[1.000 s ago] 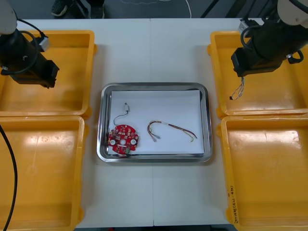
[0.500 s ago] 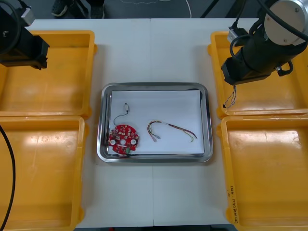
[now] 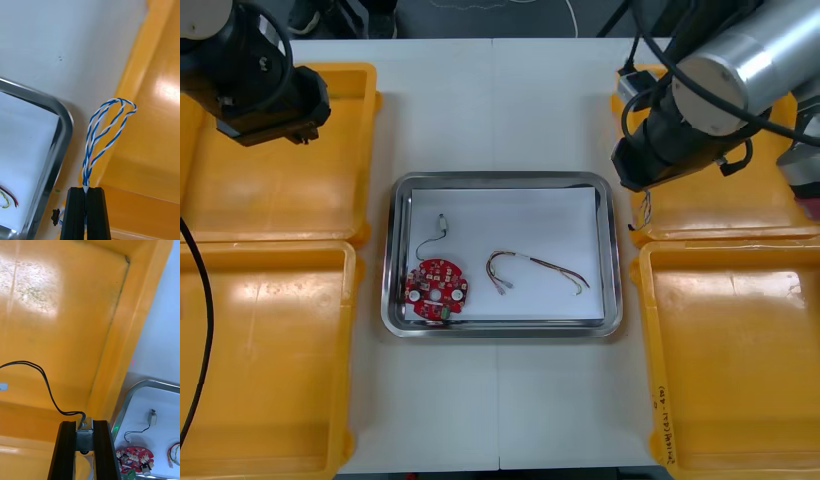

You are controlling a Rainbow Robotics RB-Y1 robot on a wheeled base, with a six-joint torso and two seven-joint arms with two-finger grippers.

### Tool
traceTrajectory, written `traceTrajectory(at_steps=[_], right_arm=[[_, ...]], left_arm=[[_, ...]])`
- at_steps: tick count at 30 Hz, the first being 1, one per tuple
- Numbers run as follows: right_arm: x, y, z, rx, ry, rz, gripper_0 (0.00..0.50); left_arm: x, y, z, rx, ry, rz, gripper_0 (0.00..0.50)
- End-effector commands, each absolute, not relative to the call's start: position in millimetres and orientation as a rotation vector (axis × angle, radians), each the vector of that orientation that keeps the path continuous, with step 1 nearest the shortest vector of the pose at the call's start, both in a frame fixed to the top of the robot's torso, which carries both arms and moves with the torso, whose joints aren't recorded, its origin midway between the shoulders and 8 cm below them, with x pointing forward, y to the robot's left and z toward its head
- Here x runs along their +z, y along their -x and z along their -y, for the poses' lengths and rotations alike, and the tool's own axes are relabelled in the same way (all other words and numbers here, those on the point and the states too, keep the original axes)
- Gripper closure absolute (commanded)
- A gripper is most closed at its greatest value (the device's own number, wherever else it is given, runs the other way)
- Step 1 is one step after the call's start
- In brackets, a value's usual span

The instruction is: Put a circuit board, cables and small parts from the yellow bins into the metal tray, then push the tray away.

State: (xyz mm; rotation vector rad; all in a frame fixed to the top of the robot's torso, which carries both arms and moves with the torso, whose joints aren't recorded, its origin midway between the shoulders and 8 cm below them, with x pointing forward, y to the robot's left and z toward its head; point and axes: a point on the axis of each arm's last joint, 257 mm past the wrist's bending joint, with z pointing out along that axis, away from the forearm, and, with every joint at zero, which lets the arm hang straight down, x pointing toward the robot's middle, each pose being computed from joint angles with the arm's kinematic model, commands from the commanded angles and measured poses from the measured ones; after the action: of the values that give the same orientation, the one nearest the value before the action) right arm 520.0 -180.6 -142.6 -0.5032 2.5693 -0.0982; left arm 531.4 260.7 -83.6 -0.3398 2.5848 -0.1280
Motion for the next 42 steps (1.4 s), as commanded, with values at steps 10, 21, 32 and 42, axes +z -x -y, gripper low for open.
traceTrajectory(at_steps=[10, 21, 32, 42], right_arm=[[-142.3, -503.9, 108.7, -0.176, 0.947, -2.367, 0.5], [-143.1, -508.8, 72.3, -0.256, 1.256, -2.148, 0.5], [-129.9, -516.4, 37.1, -0.339, 1.508, -1.923, 0.5], [-149.0, -523.1, 30.8, -0.389, 1.651, -1.841, 0.5]], left_arm=[[-49.7, -535.2, -221.9, -0.167, 0.271, -2.505, 0.5], [-47.5, -535.3, -225.9, -0.177, 0.28, -2.502, 0.5], [-46.5, -535.3, -228.9, -0.171, 0.282, -2.5, 0.5], [-45.9, -535.3, -230.7, -0.167, 0.28, -2.5, 0.5]])
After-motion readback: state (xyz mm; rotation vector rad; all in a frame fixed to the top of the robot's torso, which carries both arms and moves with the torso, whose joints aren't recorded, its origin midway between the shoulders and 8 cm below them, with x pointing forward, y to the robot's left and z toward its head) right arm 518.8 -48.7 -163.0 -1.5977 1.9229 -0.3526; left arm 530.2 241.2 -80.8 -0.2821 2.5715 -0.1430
